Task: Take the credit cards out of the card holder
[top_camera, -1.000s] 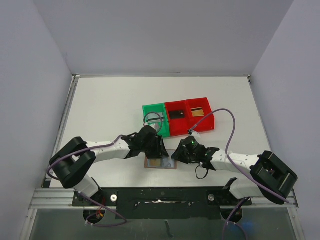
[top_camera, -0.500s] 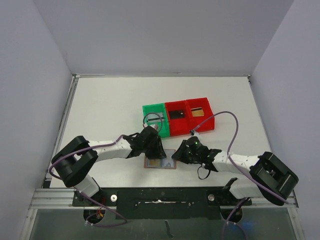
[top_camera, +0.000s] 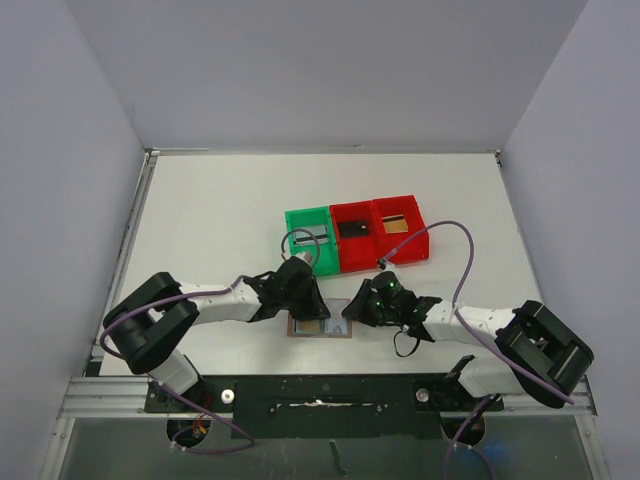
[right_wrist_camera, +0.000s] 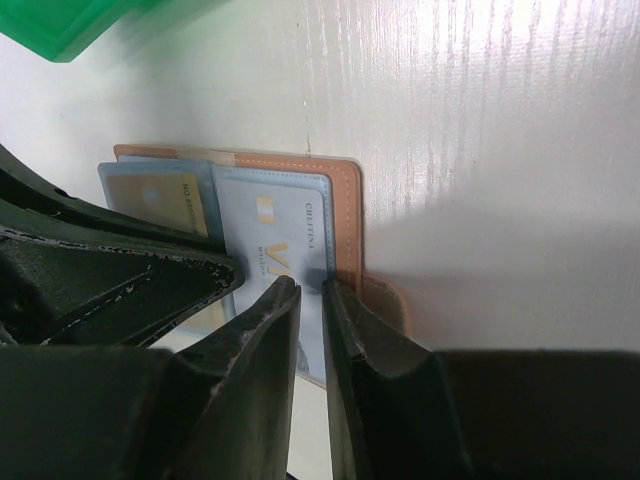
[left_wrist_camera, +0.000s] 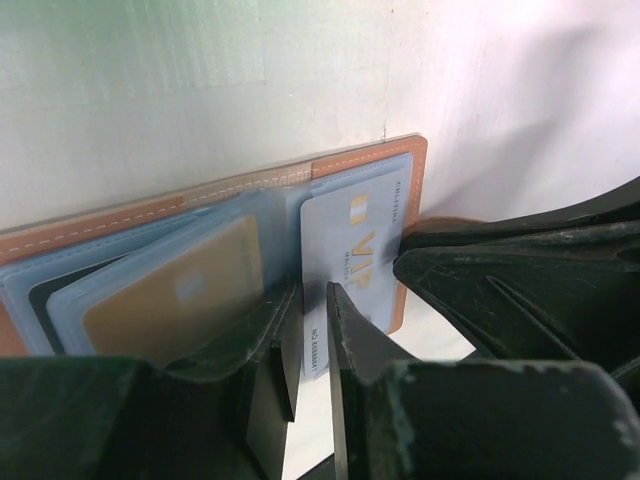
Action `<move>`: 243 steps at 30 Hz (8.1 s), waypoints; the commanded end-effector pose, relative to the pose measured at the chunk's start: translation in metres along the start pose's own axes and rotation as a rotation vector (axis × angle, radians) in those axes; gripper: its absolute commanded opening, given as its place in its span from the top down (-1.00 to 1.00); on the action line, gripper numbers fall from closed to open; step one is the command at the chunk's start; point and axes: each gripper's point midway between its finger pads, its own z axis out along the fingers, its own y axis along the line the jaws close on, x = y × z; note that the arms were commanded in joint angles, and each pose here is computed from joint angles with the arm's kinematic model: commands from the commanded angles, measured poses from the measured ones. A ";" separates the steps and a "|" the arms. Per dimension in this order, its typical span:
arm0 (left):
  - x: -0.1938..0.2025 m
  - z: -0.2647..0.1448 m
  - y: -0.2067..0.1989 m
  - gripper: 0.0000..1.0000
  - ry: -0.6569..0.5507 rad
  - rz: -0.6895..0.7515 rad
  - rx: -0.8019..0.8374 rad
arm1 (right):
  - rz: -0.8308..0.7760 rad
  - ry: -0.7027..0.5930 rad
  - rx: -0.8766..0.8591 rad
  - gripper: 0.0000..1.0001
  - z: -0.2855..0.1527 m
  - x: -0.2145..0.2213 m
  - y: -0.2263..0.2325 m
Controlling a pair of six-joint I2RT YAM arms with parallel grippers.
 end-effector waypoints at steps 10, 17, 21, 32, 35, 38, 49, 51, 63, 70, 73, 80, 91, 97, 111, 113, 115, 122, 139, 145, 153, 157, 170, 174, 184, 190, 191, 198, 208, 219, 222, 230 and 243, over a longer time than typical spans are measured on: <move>-0.005 -0.009 -0.007 1.00 -0.030 -0.004 0.013 | -0.042 0.035 0.082 0.62 0.001 0.009 -0.017; -0.008 -0.016 -0.013 1.00 -0.049 0.000 0.042 | -0.112 -0.046 -0.025 0.57 -0.015 -0.014 0.018; -0.008 -0.017 -0.014 1.00 -0.046 0.000 0.044 | -0.154 -0.050 -0.093 0.54 -0.019 -0.019 0.039; -0.009 -0.021 -0.016 1.00 -0.051 0.004 0.055 | -0.093 0.049 0.067 0.67 0.010 0.003 0.006; -0.010 -0.023 -0.018 1.00 -0.054 0.000 0.069 | -0.065 0.058 0.094 0.69 0.010 0.009 -0.005; -0.014 -0.025 -0.024 1.00 -0.065 -0.008 0.092 | -0.049 0.064 0.115 0.70 0.010 0.012 -0.014; -0.012 -0.029 -0.009 1.00 -0.070 -0.032 0.071 | -0.036 0.061 0.132 0.70 0.009 0.011 -0.019; -0.012 -0.030 -0.007 1.00 -0.070 -0.036 0.072 | -0.035 0.062 0.132 0.70 0.009 0.012 -0.019; -0.010 -0.032 -0.005 1.00 -0.072 -0.047 0.081 | -0.039 0.069 0.133 0.72 0.009 0.012 -0.019; -0.009 -0.033 -0.016 0.99 -0.064 -0.055 0.150 | -0.056 0.069 0.107 0.73 0.010 0.010 -0.012; -0.008 -0.031 -0.022 0.89 -0.054 -0.065 0.188 | -0.056 0.075 0.100 0.73 0.011 0.011 -0.010; -0.004 -0.026 -0.024 0.93 -0.033 -0.085 0.218 | -0.052 0.079 0.098 0.74 0.011 0.012 -0.011; -0.008 -0.038 0.012 1.00 -0.090 -0.116 0.072 | -0.032 0.061 0.126 0.74 0.008 0.007 -0.020; -0.005 -0.043 0.016 1.00 -0.096 -0.117 0.071 | -0.038 0.059 0.105 0.74 0.009 0.006 -0.015; -0.009 -0.045 0.007 1.00 -0.102 -0.105 0.103 | -0.223 0.007 -0.151 0.44 -0.013 -0.024 0.075; -0.010 -0.045 0.006 1.00 -0.105 -0.106 0.108 | -0.225 0.045 -0.148 0.43 -0.003 -0.013 0.074; -0.010 -0.044 0.004 1.00 -0.101 -0.103 0.113 | -0.199 0.079 -0.112 0.43 0.006 -0.005 0.065; -0.009 -0.042 -0.001 0.92 -0.088 -0.107 0.136 | -0.110 0.134 0.028 0.45 0.017 0.016 0.019; -0.003 -0.034 0.002 0.99 -0.063 -0.176 0.156 | -0.057 0.125 0.045 0.48 0.017 0.021 0.003; -0.005 -0.043 0.016 1.00 -0.097 -0.168 0.094 | -0.049 0.100 0.064 0.47 0.014 0.013 -0.004; -0.007 -0.054 0.015 1.00 -0.115 -0.143 0.115 | -0.078 0.048 0.001 0.42 0.006 -0.002 0.010; -0.011 -0.059 0.008 1.00 -0.128 -0.122 0.130 | -0.104 0.009 -0.060 0.33 0.000 -0.010 0.025; -0.035 -0.090 -0.004 1.00 -0.245 -0.099 0.145 | -0.205 -0.034 -0.142 0.25 -0.011 -0.026 0.061; -0.037 -0.095 0.001 1.00 -0.263 -0.104 0.132 | -0.217 -0.020 -0.152 0.25 -0.009 -0.022 0.066; -0.044 -0.115 0.009 1.00 -0.338 -0.127 0.118 | -0.253 0.048 -0.231 0.26 0.004 -0.005 0.090; -0.050 -0.125 0.010 1.00 -0.385 -0.134 0.126 | -0.272 0.109 -0.285 0.28 0.015 0.009 0.104; -0.051 -0.126 0.010 1.00 -0.390 -0.136 0.128 | -0.270 0.114 -0.274 0.28 0.017 0.010 0.101; -0.050 -0.128 0.006 1.00 -0.393 -0.137 0.164 | -0.221 0.130 -0.087 0.27 0.028 0.014 0.058; -0.051 -0.128 -0.004 1.00 -0.394 -0.111 0.219 | -0.252 -0.045 -0.203 0.00 -0.010 -0.023 0.090; -0.054 -0.139 -0.038 1.00 -0.403 -0.011 0.388 | -0.140 -0.396 -0.385 -0.43 -0.083 -0.099 0.064; -0.055 -0.147 -0.051 1.00 -0.413 0.020 0.461 | -0.171 -0.502 -0.450 -0.54 -0.105 -0.110 0.064; -0.055 -0.158 -0.066 1.00 -0.396 0.016 0.616 | -0.060 -0.417 -0.477 -0.96 -0.114 -0.112 0.057; -0.062 -0.169 -0.075 1.00 -0.386 0.001 0.708 | 0.005 -0.420 -0.766 -0.98 -0.136 -0.106 0.088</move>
